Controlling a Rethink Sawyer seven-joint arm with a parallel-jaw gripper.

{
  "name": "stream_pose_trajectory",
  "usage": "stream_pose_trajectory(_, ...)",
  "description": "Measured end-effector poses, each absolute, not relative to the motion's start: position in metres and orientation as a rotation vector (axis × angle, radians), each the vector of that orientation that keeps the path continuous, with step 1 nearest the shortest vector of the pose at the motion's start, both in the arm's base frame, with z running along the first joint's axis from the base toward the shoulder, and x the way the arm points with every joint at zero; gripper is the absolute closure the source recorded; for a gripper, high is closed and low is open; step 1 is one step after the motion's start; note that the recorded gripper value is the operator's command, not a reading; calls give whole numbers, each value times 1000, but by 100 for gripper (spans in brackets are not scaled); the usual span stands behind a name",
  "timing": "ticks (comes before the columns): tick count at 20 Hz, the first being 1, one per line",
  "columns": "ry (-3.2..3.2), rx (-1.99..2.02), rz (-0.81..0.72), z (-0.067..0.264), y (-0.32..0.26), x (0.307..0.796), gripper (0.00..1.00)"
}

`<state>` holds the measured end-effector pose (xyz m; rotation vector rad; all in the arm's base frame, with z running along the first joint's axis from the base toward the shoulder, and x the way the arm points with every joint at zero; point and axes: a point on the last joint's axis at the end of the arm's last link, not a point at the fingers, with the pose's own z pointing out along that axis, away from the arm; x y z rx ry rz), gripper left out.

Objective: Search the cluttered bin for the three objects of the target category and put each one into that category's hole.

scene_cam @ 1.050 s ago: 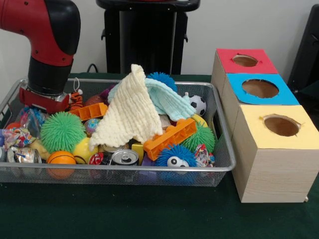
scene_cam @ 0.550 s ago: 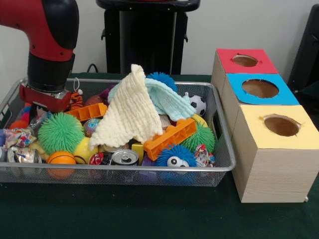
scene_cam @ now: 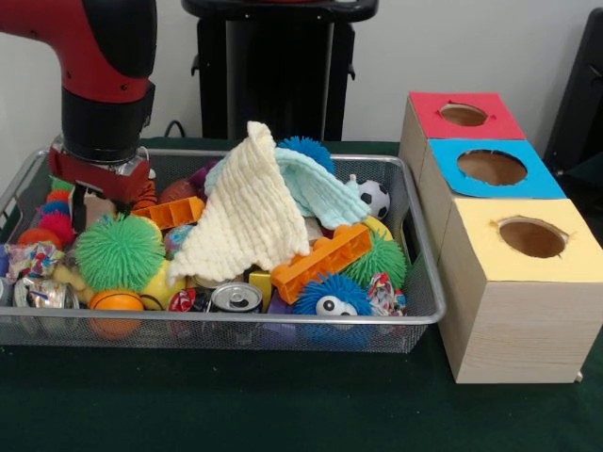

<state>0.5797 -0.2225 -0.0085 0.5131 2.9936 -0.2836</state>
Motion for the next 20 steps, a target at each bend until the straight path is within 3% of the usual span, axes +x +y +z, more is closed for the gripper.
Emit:
stream_pose_trajectory(12, 2989, 455, -272, -19, -201, 585, 0)
stream_pose_trajectory(20, 2928, 352, -356, -26, -194, 589, 0)
